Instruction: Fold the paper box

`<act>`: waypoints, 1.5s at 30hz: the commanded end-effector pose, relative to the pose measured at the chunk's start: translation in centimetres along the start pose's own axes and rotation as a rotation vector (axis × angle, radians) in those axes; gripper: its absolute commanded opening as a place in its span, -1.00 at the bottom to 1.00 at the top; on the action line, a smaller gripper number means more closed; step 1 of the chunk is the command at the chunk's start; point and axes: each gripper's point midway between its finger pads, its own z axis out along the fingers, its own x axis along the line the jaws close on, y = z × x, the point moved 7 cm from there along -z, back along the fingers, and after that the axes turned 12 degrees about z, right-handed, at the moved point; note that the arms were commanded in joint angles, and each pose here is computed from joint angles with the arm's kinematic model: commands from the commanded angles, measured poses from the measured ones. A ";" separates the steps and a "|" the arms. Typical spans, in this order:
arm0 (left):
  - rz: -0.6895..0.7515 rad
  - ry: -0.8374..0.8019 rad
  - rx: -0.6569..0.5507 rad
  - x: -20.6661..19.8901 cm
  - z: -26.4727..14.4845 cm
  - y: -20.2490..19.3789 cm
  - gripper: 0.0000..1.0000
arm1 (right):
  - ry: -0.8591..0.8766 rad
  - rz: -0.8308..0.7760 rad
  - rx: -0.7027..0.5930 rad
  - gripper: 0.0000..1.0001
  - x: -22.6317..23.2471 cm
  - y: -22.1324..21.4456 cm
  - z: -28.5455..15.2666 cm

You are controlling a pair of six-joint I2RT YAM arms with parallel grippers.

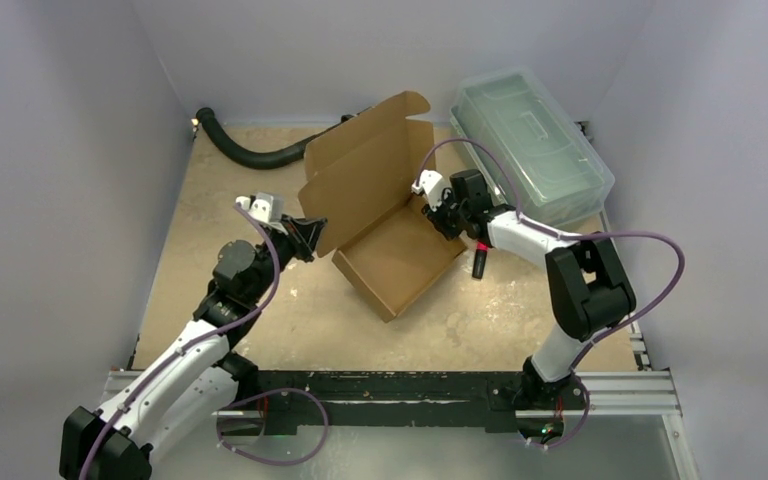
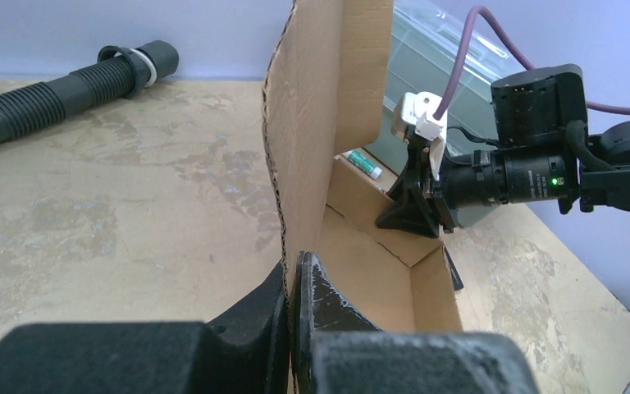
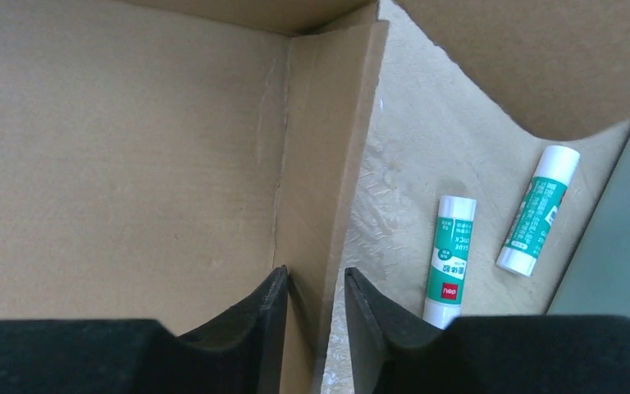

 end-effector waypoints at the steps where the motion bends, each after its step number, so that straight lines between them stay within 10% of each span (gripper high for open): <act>1: 0.019 -0.053 -0.079 -1.0 0.5 2.4 -1.00 | 0.019 0.018 -0.034 -0.25 -0.2 0.6 0.4; 20: 0.010 -0.083 -0.055 -2.0 0.8 1.4 -1.00 | 0.054 0.045 -0.022 -0.16 1.3 0.3 2.5; 28: 0.010 -0.065 -0.057 -2.0 0.5 1.5 -1.00 | -0.020 0.041 -0.028 -0.76 0.8 0.6 2.1; 36: 0.028 -0.086 -0.064 -2.2 -0.2 1.4 -1.00 | 0.170 -0.048 -0.130 0.31 2.0 2.9 -2.4; 45: 0.070 -0.069 -0.055 -2.9 -1.0 0.9 -1.00 | 0.268 -0.140 -0.121 0.66 0.4 1.5 -6.4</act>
